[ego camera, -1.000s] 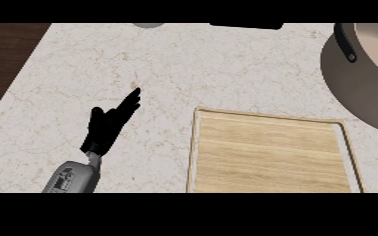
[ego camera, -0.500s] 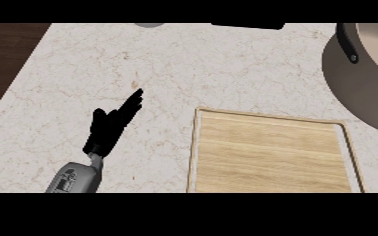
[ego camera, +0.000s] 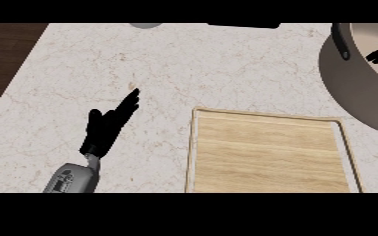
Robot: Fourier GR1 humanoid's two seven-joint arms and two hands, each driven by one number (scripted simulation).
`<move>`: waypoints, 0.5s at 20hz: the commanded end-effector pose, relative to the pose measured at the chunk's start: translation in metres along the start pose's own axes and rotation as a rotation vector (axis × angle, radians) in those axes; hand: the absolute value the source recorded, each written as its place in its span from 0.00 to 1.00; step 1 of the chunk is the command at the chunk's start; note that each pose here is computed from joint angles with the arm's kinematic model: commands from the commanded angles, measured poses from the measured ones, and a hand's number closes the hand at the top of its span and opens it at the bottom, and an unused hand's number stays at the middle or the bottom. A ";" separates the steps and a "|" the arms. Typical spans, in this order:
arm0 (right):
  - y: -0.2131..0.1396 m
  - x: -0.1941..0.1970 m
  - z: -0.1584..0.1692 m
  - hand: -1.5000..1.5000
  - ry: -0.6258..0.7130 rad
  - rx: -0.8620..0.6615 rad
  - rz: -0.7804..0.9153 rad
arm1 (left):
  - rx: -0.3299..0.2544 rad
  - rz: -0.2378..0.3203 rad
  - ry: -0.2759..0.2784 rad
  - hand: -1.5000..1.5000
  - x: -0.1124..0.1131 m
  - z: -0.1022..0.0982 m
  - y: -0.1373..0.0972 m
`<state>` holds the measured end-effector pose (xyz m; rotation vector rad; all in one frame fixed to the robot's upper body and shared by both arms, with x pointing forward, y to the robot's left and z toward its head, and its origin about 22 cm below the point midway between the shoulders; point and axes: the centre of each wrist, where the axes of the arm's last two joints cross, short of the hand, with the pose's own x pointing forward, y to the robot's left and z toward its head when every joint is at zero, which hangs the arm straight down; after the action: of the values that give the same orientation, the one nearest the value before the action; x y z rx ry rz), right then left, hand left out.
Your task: Pick the bell pepper from the tray and place it in the pot
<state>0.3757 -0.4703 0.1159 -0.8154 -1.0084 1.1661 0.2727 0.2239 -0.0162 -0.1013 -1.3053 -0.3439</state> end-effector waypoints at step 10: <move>-0.035 0.000 0.006 0.00 -0.210 -0.499 -0.804 | 0.036 0.021 0.027 0.50 0.000 0.001 0.004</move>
<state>0.3893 -0.4639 0.1392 -0.5839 -1.5387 0.5432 0.2711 0.2260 -0.0187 -0.0901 -1.2954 -0.3184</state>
